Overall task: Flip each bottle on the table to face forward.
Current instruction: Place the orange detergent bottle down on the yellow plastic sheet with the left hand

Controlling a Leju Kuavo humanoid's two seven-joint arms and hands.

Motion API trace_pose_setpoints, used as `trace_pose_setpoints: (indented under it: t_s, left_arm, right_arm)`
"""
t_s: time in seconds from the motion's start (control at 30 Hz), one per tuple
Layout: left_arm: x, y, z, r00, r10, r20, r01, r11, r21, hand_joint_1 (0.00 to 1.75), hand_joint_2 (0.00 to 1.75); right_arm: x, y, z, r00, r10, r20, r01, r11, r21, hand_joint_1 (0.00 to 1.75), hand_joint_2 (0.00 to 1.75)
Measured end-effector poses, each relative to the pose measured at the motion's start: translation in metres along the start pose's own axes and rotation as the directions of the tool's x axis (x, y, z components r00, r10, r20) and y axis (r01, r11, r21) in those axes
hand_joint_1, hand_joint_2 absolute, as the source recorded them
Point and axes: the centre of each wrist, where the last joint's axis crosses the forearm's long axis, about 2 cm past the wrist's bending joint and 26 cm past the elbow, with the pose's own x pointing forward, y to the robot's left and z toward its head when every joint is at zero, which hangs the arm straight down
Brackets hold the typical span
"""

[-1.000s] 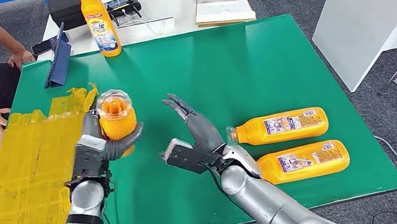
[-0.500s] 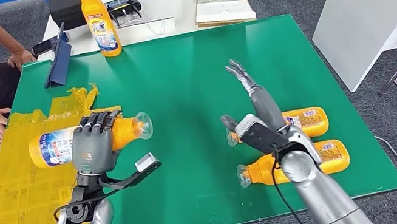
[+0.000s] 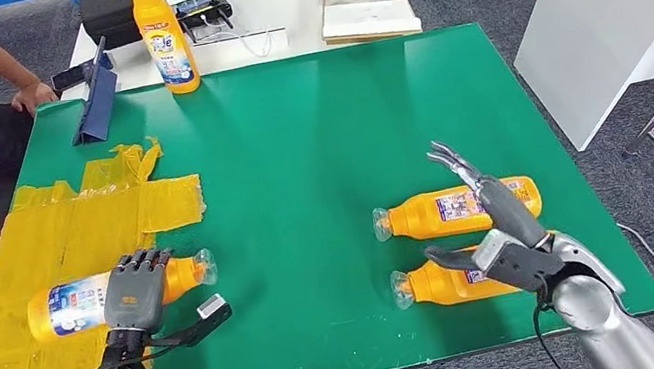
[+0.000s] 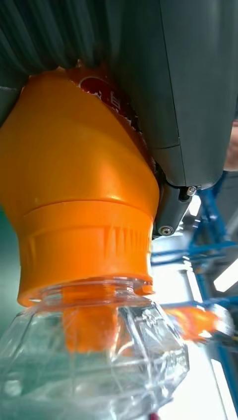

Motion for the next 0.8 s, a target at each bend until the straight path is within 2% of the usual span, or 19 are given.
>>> trace_pose_setpoints:
  t_s: [0.1, 0.23, 0.37, 0.6, 0.8]
  left_arm:
    - [-0.014, -0.007, 0.002, 1.000, -0.002, -0.021, 0.001, 0.999, -0.050, 1.75, 1.75]
    - [-0.028, -0.011, -0.004, 0.999, 0.044, -0.028, -0.047, 0.993, -0.111, 0.00, 1.75]
    - [-0.033, -0.012, -0.012, 0.994, 0.107, -0.028, -0.110, 0.982, -0.156, 0.00, 0.00]
    - [-0.037, -0.014, -0.014, 0.949, 0.316, 0.005, -0.308, 0.928, -0.208, 0.00, 0.00]
    - [-0.038, -0.013, -0.011, 0.926, 0.377, 0.021, -0.363, 0.906, -0.217, 0.00, 0.00]
  right_arm:
    - [0.002, -0.002, 0.021, 1.000, 0.016, -0.006, -0.016, 0.999, 0.037, 0.00, 1.75]
    - [0.006, -0.003, 0.043, 0.999, 0.047, -0.012, -0.046, 0.995, 0.083, 0.00, 1.75]
    - [0.006, -0.002, 0.051, 0.996, 0.080, -0.031, -0.075, 0.989, 0.124, 0.00, 1.75]
    - [0.001, 0.002, 0.052, 0.991, 0.118, -0.069, -0.105, 0.980, 0.169, 0.00, 1.75]
    - [-0.003, 0.002, 0.050, 0.989, 0.123, -0.084, -0.106, 0.977, 0.185, 0.00, 1.75]
